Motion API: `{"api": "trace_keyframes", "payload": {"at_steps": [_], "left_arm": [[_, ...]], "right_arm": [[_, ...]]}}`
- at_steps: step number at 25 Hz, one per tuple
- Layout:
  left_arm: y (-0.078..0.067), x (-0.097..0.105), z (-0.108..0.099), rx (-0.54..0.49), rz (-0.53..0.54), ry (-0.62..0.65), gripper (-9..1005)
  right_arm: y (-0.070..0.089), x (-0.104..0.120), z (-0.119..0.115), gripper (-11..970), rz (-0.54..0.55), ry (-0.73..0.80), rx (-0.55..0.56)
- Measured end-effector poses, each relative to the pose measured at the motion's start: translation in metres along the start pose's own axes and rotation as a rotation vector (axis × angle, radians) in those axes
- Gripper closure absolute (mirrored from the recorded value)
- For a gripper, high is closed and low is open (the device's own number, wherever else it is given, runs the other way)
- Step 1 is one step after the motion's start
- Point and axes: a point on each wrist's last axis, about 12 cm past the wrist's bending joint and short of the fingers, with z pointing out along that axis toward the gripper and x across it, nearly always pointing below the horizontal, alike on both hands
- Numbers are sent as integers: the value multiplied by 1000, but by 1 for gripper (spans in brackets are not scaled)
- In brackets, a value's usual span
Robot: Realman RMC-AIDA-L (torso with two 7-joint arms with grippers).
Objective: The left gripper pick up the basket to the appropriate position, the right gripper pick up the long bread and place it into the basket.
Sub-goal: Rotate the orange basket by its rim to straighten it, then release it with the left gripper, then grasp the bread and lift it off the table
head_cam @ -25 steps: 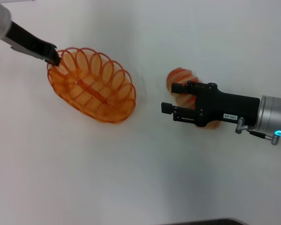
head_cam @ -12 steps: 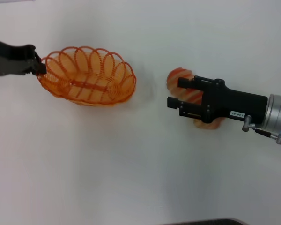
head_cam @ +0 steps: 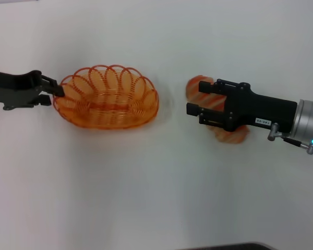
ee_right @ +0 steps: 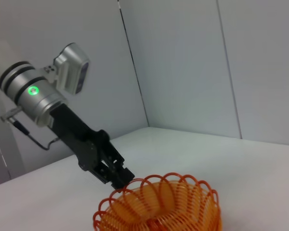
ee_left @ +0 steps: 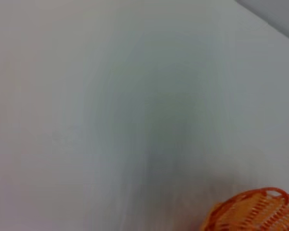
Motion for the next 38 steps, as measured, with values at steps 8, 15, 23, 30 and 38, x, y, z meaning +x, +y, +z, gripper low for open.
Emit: {"api": "trace_keyframes", "payload": {"at_steps": [8, 15, 23, 30, 38], "left_arm": [[11, 3, -15, 79, 123, -98, 477], [37, 37, -35, 362, 591, -349, 327], [57, 82, -31, 511, 883, -462, 294], [62, 95, -20, 485, 945, -397, 298], [66, 103, -13, 483, 948, -398, 305]], "right_arm": [[-7, -8, 3, 306, 108, -8, 11], [-45, -58, -16, 310, 386, 33, 62], [-70, -132, -15, 315, 464, 400, 42], [-65, -166, 24, 320, 386, 852, 147], [-52, -165, 58, 325, 365, 1076, 273]]}}
